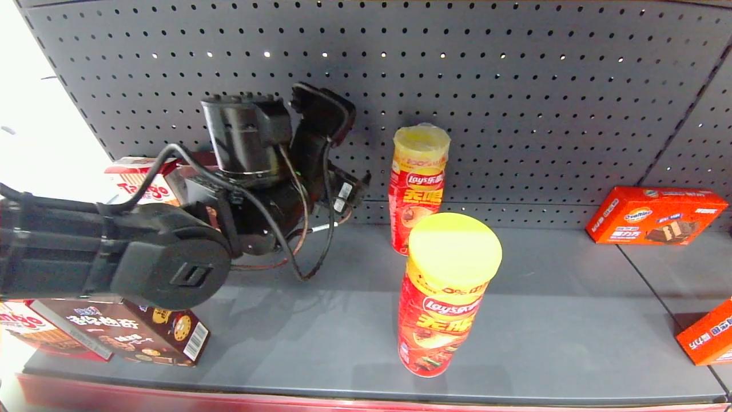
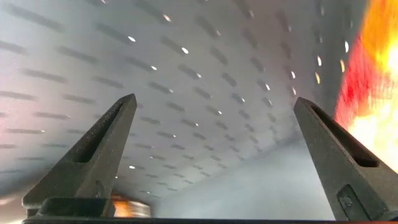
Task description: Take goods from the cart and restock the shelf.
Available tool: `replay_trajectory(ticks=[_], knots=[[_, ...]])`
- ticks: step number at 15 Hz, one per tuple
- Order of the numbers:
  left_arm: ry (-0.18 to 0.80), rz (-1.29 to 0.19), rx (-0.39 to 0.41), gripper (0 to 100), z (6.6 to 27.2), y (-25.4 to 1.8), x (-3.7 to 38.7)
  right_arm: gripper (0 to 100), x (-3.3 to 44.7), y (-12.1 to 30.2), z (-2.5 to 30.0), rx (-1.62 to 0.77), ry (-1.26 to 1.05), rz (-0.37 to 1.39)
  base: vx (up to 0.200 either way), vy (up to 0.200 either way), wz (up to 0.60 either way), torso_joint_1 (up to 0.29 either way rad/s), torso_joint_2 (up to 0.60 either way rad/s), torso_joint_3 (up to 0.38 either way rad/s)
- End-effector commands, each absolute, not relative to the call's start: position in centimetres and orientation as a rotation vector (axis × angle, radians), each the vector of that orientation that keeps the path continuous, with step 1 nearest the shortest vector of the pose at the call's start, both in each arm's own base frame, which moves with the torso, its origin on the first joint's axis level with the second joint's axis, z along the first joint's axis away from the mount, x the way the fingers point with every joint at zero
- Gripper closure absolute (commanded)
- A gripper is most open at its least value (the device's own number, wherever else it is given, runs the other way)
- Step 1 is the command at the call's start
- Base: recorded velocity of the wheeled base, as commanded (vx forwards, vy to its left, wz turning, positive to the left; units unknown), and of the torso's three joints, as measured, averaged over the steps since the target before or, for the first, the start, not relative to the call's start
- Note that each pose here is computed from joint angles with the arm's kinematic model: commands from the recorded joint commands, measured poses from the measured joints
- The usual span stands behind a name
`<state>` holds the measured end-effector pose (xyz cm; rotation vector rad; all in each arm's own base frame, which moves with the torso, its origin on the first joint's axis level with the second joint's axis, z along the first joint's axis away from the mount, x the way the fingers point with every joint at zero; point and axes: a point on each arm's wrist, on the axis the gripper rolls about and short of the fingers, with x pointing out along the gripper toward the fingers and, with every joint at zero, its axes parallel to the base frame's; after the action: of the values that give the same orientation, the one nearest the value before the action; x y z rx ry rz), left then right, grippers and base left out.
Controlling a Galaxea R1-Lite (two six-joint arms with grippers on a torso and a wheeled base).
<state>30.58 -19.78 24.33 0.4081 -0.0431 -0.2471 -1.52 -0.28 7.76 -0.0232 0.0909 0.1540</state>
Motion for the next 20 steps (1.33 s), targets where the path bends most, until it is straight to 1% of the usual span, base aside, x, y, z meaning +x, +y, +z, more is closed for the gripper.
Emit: replay_trajectory(ticks=[1, 2, 3, 4, 6, 7, 8, 10, 12, 14, 15, 16, 18, 19, 20], knots=[[-0.168, -0.221, 0.332, 0, 29.3, -17.3, 26.8, 0, -1.5, -0.3, 7.8, -0.024, 0.092, 0.154, 0.000, 0.000, 0.00, 0.000, 0.00, 0.000], [-0.193, -0.224, 0.309, 0, 30.3, -16.7, 25.6, 0, -1.5, -0.3, 7.8, -0.024, 0.092, 0.154, 0.000, 0.000, 0.00, 0.000, 0.00, 0.000], [-0.230, -0.248, 0.283, 0, 31.4, -16.1, 23.3, 0, -1.5, -0.3, 7.8, -0.024, 0.092, 0.154, 0.000, 0.000, 0.00, 0.000, 0.00, 0.000], [-0.249, -0.251, 0.272, 0, 31.9, -15.3, 21.6, 0, -1.5, -0.3, 7.8, -0.024, 0.092, 0.152, 0.000, 0.000, 0.00, 0.000, 0.00, 0.000], [-0.282, -0.268, 0.252, 0, 32.0, -12.7, 17.8, 0, -1.5, -0.3, 7.8, -0.024, 0.092, 0.154, 0.000, 0.000, 0.00, 0.000, 0.00, 0.000], [-0.294, -0.269, 0.245, 0, 32.0, -11.8, 16.6, 0, -1.5, -0.3, 7.8, -0.024, 0.092, 0.154, 0.000, 0.000, 0.00, 0.000, 0.00, 0.000], [-0.338, -0.276, 0.221, 0, 32.3, -9.6, 13.3, 0, -1.5, -0.3, 7.8, -0.024, 0.092, 0.154, 0.000, 0.000, 0.00, 0.000, 0.00, 0.000], [-0.379, -0.294, 0.195, 0, 32.0, -7.9, 10.4, 0, -1.5, -0.3, 7.8, -0.024, 0.092, 0.154, 0.000, 0.000, 0.00, 0.000, 0.00, 0.000], [-0.446, -0.257, 0.152, 0, 30.1, -3.6, 5.7, 0, -1.5, -0.3, 7.8, -0.024, 0.092, 0.154, 0.000, 0.000, 0.00, 0.000, 0.00, 0.000], [-0.464, -0.141, 0.157, 0, 27.9, -0.6, 2.4, 0, -1.5, -0.3, 7.8, -0.024, 0.092, 0.154, 0.000, 0.000, 0.00, 0.000, 0.00, 0.000], [-0.469, -0.100, 0.141, 0, 27.1, 0.1, 1.4, 0, -1.5, -0.3, 7.8, -0.024, 0.092, 0.154, 0.000, 0.000, 0.00, 0.000, 0.00, 0.000], [-0.471, 0.000, 0.095, 0, 25.4, 0.7, 0.1, 0, -1.5, -0.3, 7.8, -0.024, 0.092, 0.154, 0.000, 0.000, 0.00, 0.000, 0.00, 0.000], [-0.477, 0.089, 0.068, 0, 23.4, 0.8, -0.9, 0, -1.5, -0.3, 7.8, -0.024, 0.092, 0.154, 0.000, 0.000, 0.00, 0.000, 0.00, 0.000], [-0.475, 0.053, 0.075, 0, 21.2, 0.4, -1.5, 0, -1.5, -0.3, 7.8, -0.024, 0.092, 0.154, 0.000, 0.000, 0.00, 0.000, 0.00, 0.000], [-0.461, 0.028, 0.101, 0, 19.9, 0.0, -1.8, 0, -1.5, -0.3, 7.8, -0.024, 0.092, 0.154, 0.000, 0.000, 0.00, 0.000, 0.00, 0.000]])
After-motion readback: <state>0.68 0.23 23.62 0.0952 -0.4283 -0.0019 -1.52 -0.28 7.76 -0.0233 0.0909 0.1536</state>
